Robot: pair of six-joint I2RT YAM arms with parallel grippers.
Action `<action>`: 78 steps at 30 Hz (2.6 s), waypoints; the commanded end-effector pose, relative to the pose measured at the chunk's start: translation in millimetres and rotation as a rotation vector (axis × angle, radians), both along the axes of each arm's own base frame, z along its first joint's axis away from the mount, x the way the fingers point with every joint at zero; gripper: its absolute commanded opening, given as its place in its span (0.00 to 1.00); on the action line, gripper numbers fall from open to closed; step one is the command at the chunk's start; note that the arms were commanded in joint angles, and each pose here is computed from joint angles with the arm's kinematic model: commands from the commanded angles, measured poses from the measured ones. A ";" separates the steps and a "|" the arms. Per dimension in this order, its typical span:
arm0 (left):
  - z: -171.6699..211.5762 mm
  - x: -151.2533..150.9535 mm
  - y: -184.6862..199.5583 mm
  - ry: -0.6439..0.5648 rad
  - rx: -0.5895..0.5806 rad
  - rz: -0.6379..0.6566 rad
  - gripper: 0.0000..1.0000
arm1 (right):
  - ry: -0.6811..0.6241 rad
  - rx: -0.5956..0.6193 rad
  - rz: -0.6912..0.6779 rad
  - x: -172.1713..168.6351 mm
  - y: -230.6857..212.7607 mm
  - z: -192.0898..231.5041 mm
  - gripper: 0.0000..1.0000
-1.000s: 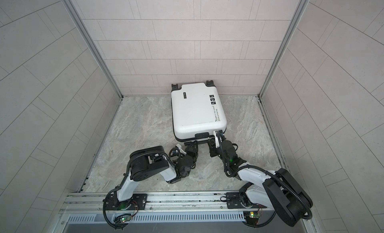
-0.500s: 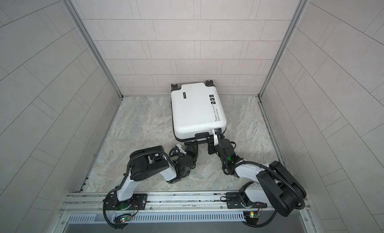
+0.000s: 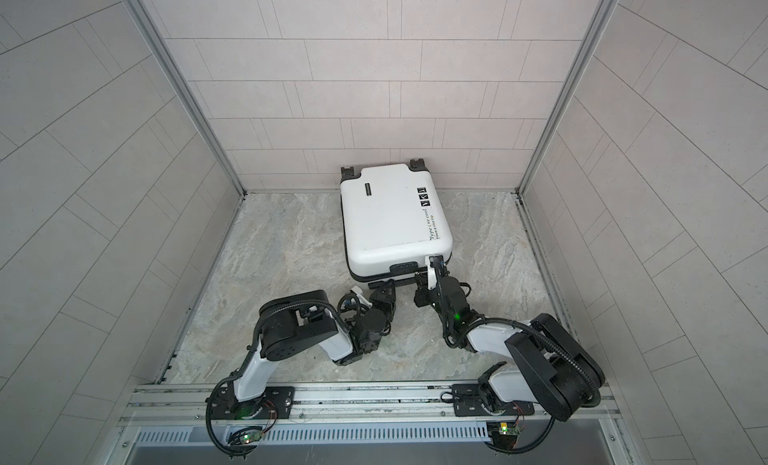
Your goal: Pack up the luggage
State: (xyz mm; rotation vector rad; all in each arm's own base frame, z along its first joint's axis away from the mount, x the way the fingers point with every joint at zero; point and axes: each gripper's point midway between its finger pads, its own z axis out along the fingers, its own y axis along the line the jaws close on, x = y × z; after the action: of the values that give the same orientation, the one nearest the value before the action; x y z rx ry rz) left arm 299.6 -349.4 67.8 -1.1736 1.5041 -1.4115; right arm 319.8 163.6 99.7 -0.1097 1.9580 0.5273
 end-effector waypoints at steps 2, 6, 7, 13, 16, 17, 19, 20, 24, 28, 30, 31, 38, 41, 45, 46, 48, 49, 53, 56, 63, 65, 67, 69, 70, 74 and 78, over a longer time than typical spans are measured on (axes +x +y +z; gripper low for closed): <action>-13.3 2.8 12.9 0.021 0.044 0.052 0.19 | 0.012 0.001 -0.076 6.2 -16.0 2.1 0.00; -12.4 3.1 17.0 0.018 0.046 0.069 0.03 | 0.008 -0.005 -0.096 4.5 -24.4 2.6 0.00; -12.3 2.9 17.8 0.018 0.048 0.072 0.00 | 0.009 -0.009 -0.102 4.4 -26.9 2.3 0.00; -10.0 2.6 22.4 0.013 0.058 0.081 0.00 | 0.008 -0.029 -0.124 4.7 -37.5 3.2 0.00; -9.2 2.6 24.9 0.012 0.062 0.087 0.00 | 0.011 -0.033 -0.136 4.9 -42.8 1.9 0.00; -9.5 2.6 25.9 0.013 0.064 0.088 0.00 | 0.011 -0.033 -0.139 5.0 -44.2 1.6 0.00; -9.2 2.2 26.6 0.013 0.066 0.088 0.00 | 0.012 -0.034 -0.144 5.3 -47.1 1.6 0.00; -8.9 2.4 27.2 0.012 0.067 0.089 0.00 | 0.013 -0.032 -0.148 5.7 -48.6 1.7 0.00; -9.0 2.5 28.9 0.013 0.069 0.091 0.00 | 0.016 -0.030 -0.161 5.7 -55.0 0.9 0.00; -9.3 2.0 29.9 0.014 0.073 0.090 0.00 | 0.016 -0.025 -0.178 5.3 -62.4 1.2 0.00; -8.6 2.3 30.3 0.014 0.069 0.091 0.00 | 0.014 -0.023 -0.188 5.1 -66.1 2.0 0.00; -8.8 1.9 29.4 0.014 0.069 0.087 0.00 | 0.015 -0.023 -0.193 4.8 -68.3 1.9 0.00; -6.1 2.9 30.9 0.009 0.079 0.086 0.00 | 0.011 -0.002 -0.216 4.8 -79.6 4.8 0.00; -4.4 2.6 33.0 0.006 0.087 0.088 0.00 | 0.010 -0.001 -0.226 5.2 -84.0 5.8 0.00; -0.4 1.8 37.1 -0.001 0.097 0.093 0.00 | 0.010 0.004 -0.237 7.0 -89.0 6.7 0.00; -1.1 1.3 38.2 0.000 0.100 0.093 0.00 | 0.009 0.005 -0.239 7.6 -90.2 7.2 0.00; -1.1 1.1 40.7 0.002 0.102 0.095 0.00 | 0.013 0.007 -0.245 8.1 -92.3 6.4 0.00; -1.4 1.1 42.3 0.003 0.105 0.096 0.00 | 0.015 0.008 -0.250 8.4 -93.8 5.8 0.00; -3.0 -0.8 47.4 0.008 0.108 0.102 0.00 | 0.021 0.020 -0.257 9.6 -96.2 4.9 0.00; -1.2 -2.4 52.7 0.005 0.117 0.109 0.00 | 0.024 0.023 -0.256 9.7 -96.0 4.1 0.00; 0.3 -7.7 71.2 0.006 0.142 0.138 0.00 | 0.022 0.025 -0.251 9.8 -95.2 4.7 0.00; -0.5 -9.4 74.9 0.009 0.147 0.139 0.00 | 0.021 0.027 -0.250 10.1 -95.1 5.3 0.00; -1.4 -11.0 79.0 0.012 0.150 0.143 0.00 | 0.024 0.028 -0.247 9.7 -94.5 4.5 0.00; -2.6 -12.9 84.2 0.016 0.155 0.150 0.00 | 0.023 0.030 -0.247 9.9 -94.3 5.2 0.00; -2.2 -13.6 86.8 0.016 0.155 0.154 0.00 | 0.024 0.031 -0.246 9.6 -93.9 5.1 0.00; -2.5 -16.9 96.9 0.017 0.169 0.169 0.00 | 0.020 0.032 -0.244 9.7 -93.8 6.5 0.00; -2.1 -19.8 106.2 0.018 0.179 0.182 0.00 | 0.019 0.029 -0.239 8.9 -93.4 7.7 0.00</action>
State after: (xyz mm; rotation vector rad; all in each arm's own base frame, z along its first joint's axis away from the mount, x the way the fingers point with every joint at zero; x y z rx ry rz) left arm 274.5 -297.6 64.5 -1.1358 1.6111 -1.3388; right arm 314.1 112.5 100.9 -0.0291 1.9991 0.5869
